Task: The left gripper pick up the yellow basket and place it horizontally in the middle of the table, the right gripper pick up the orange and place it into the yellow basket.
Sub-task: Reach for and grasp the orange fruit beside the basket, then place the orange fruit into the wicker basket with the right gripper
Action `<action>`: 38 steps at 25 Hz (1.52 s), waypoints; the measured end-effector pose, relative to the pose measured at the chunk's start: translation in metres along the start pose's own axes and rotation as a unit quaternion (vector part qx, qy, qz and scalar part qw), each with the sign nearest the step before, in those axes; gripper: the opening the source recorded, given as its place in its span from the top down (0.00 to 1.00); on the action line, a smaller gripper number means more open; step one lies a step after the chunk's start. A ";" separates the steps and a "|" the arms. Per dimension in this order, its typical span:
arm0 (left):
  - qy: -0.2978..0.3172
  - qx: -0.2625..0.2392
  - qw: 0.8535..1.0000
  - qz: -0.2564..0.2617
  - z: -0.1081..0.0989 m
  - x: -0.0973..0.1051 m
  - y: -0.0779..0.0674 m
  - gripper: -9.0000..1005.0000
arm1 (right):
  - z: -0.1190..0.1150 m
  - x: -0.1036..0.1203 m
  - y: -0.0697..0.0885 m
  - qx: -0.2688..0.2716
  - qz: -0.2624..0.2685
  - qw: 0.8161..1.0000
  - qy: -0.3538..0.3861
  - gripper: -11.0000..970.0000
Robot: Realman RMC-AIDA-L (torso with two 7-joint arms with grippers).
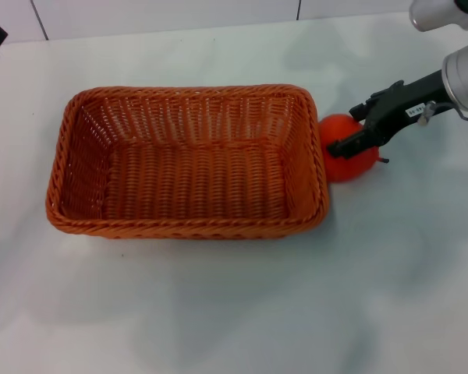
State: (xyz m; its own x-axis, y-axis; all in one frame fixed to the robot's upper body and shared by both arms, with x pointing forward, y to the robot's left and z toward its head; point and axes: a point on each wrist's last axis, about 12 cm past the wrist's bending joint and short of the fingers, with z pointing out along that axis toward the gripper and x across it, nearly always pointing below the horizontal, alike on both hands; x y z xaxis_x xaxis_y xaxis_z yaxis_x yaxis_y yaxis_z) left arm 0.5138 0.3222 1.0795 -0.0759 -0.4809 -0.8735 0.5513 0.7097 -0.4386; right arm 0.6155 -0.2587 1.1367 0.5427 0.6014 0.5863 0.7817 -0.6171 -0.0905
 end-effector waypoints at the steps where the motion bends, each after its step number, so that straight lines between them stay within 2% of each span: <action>1: 0.000 0.000 1.000 -0.001 0.000 0.000 0.000 0.35 | 0.002 -0.001 0.001 -0.004 0.002 1.000 0.000 0.07; 8: 0.000 0.001 1.000 -0.002 0.000 0.001 -0.001 0.35 | 0.011 -0.005 0.004 -0.017 0.007 1.000 0.001 0.09; 19: 0.000 0.006 1.000 -0.012 0.005 0.004 -0.002 0.35 | 0.009 -0.009 0.007 -0.020 0.008 1.000 0.008 0.52; 24: -0.001 0.009 1.000 -0.013 0.005 0.004 -0.003 0.35 | 0.005 -0.011 0.011 -0.025 0.015 0.999 0.014 0.66; 27: -0.003 0.012 1.000 -0.015 0.005 0.004 -0.004 0.35 | 0.001 -0.013 0.014 -0.027 0.023 0.999 0.026 0.69; 34: -0.006 0.014 1.000 -0.021 0.005 0.003 -0.004 0.35 | -0.022 -0.026 0.030 -0.039 0.085 0.989 0.113 0.74; 38: -0.008 0.016 1.000 -0.025 0.004 0.002 -0.004 0.35 | -0.043 -0.029 0.036 -0.033 0.142 0.963 0.228 0.77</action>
State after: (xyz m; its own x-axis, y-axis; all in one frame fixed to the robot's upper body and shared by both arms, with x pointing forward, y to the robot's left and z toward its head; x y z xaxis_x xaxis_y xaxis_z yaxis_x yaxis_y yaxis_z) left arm 0.5150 0.3157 1.0803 -0.0916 -0.5237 -0.8469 0.5730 0.6679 -0.4750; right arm 0.6144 -0.3199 1.1511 0.5289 0.1281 0.8390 0.5925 -0.7635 -0.2569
